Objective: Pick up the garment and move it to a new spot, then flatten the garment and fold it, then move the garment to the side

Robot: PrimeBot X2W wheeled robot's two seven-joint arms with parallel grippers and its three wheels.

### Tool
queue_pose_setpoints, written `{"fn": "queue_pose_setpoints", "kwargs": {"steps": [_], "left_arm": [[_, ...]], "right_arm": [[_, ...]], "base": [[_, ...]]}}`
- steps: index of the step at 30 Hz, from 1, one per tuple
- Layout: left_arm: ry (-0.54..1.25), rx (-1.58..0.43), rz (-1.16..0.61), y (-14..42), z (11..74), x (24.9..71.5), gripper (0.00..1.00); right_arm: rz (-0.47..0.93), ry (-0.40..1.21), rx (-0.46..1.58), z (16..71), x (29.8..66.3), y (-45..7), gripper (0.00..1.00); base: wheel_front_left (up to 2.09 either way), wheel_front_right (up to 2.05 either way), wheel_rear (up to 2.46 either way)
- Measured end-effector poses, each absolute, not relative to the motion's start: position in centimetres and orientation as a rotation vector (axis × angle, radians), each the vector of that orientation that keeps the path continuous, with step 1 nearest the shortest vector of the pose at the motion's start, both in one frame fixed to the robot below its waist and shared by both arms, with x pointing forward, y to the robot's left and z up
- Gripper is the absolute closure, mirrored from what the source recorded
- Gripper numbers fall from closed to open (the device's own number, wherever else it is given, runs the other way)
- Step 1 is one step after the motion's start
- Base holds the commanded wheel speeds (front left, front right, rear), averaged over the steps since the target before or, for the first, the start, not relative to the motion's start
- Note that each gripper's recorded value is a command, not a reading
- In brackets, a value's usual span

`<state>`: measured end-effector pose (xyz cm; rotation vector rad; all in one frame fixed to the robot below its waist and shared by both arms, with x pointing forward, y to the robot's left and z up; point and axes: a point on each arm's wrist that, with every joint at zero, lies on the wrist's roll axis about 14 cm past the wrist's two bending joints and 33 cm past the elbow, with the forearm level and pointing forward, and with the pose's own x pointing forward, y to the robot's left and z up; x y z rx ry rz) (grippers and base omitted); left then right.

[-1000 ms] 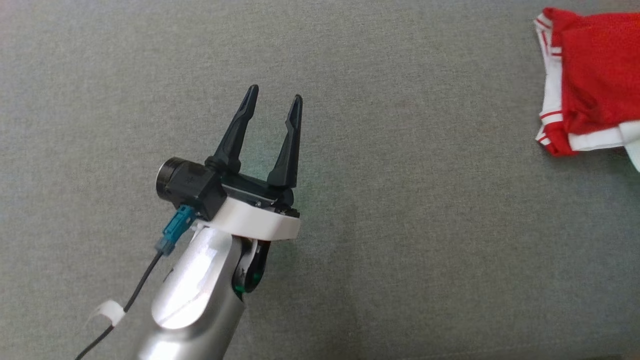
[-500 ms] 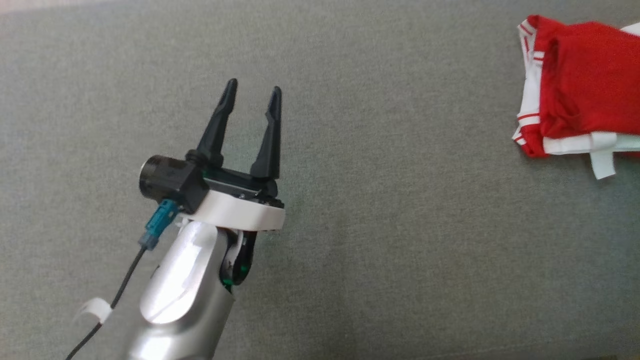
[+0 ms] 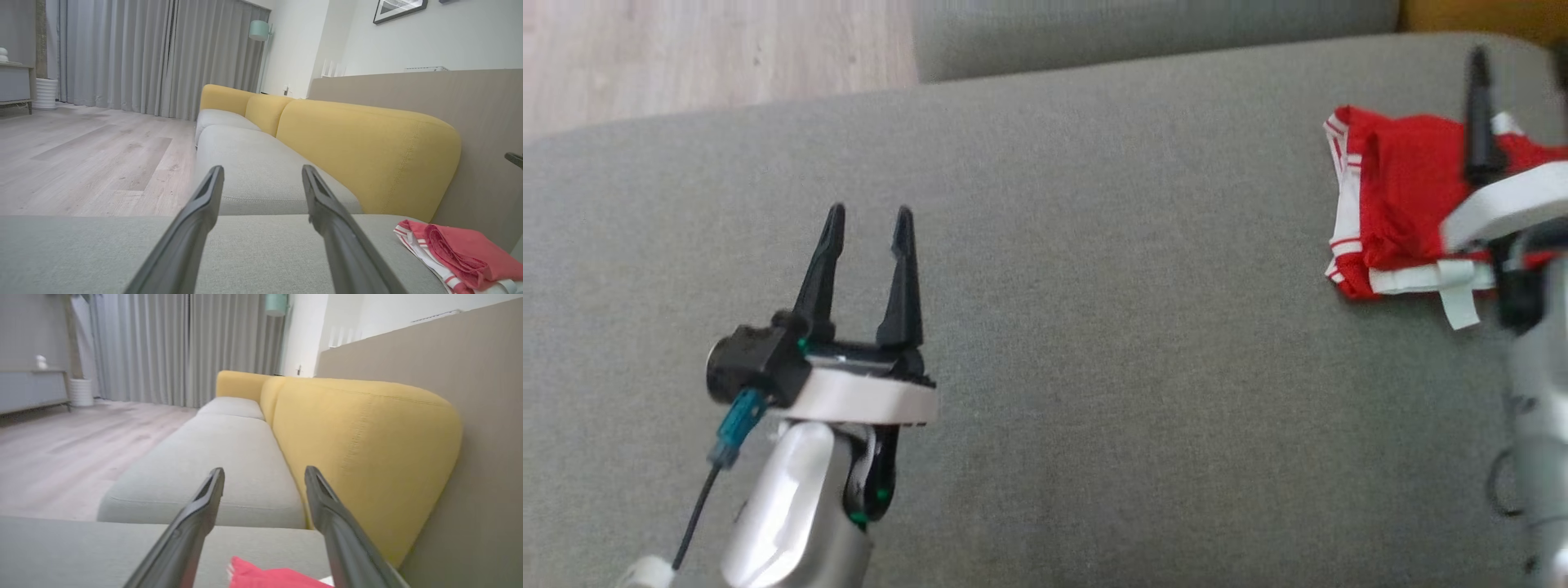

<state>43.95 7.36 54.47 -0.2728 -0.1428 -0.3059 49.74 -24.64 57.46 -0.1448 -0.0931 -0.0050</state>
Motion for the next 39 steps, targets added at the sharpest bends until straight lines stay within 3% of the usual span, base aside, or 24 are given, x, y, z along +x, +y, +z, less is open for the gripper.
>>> {"fn": "queue_pose_setpoints", "kwargs": {"steps": [8, 21, 39], "left_arm": [[-0.161, -0.281, -0.232, 10.0, 54.8, 42.0, 0.00], [-0.118, -0.348, -0.171, 12.4, 52.8, 39.0, 0.00], [-0.113, -0.381, -0.128, 13.3, 52.6, 38.9, 0.00]], "right_arm": [[0.108, -0.171, 0.037, 58.4, 47.3, -17.9, 0.00], [0.132, -0.007, 0.178, 49.8, 40.7, -15.3, 0.00], [0.144, -0.015, 0.189, 49.7, 40.1, -14.8, 0.00]], "base": [[0.00, 0.00, 0.00], [0.00, 0.00, 0.00], [0.00, 0.00, 0.00]]}}
